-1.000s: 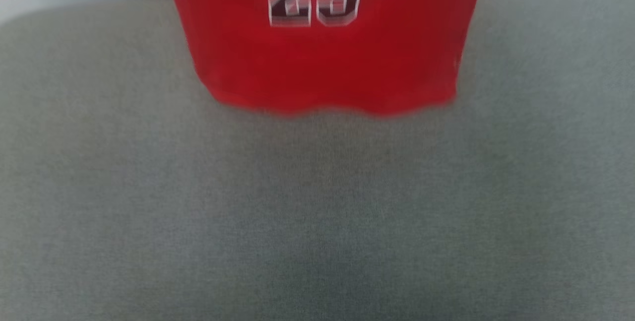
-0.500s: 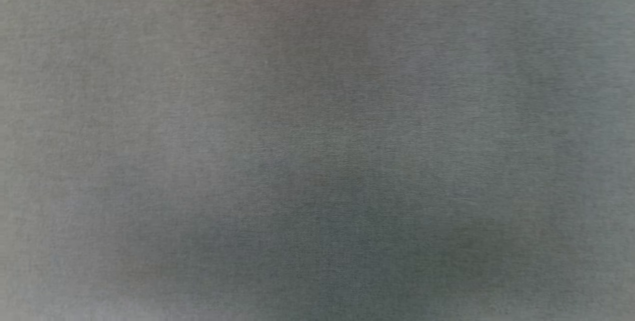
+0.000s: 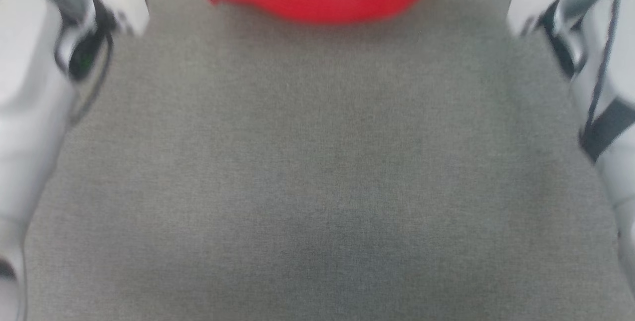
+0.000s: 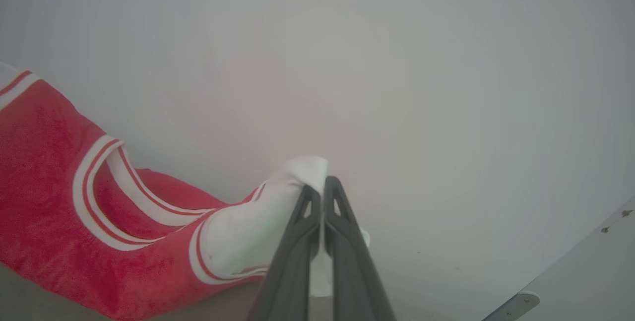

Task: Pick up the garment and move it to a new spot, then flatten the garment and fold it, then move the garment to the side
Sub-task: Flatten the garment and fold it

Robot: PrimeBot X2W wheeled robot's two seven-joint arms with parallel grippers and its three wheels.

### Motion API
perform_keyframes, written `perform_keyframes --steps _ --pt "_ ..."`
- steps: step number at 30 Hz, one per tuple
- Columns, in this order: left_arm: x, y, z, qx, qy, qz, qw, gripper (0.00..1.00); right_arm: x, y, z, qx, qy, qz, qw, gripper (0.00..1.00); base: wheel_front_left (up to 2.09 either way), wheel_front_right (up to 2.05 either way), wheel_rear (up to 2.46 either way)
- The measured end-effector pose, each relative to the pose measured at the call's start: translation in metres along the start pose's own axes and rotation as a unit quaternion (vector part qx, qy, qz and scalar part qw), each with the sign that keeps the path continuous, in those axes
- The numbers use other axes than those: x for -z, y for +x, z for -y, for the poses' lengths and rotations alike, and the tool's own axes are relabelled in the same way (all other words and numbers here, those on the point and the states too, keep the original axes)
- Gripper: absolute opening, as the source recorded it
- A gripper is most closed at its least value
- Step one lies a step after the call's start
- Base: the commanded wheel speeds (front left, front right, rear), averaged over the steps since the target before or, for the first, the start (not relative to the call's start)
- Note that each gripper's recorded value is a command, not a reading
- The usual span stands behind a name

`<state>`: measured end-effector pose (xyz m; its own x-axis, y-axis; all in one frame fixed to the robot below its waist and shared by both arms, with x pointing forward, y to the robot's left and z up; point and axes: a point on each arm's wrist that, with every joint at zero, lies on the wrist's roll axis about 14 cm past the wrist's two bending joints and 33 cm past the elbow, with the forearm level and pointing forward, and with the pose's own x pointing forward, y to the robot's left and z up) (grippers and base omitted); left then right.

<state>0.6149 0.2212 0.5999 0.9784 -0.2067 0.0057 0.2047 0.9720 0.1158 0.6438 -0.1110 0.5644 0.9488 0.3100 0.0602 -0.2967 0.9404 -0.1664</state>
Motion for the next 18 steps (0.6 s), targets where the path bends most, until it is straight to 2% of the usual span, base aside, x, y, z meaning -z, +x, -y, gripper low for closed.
perform_keyframes --steps 5,8,13,18 --pt "0.033 -0.047 0.011 0.028 -0.044 -0.073 0.996 0.00 0.019 -0.037 -0.027 -0.050 0.017 -0.045 0.998 0.00 0.00 0.00 0.00" --pt "0.049 -0.076 0.015 0.039 -0.062 -0.109 0.991 0.00 0.027 -0.065 -0.024 -0.064 0.026 -0.072 0.995 0.00 0.00 0.00 0.00" --pt "0.072 -0.123 0.033 0.071 -0.090 -0.157 0.981 0.00 0.032 -0.110 -0.025 -0.100 0.018 -0.099 0.990 0.00 0.00 0.00 0.00" --pt "0.104 -0.173 0.042 0.082 -0.099 -0.227 0.966 0.00 0.053 -0.162 -0.036 -0.151 -0.003 -0.150 0.977 0.00 0.00 0.00 0.00"
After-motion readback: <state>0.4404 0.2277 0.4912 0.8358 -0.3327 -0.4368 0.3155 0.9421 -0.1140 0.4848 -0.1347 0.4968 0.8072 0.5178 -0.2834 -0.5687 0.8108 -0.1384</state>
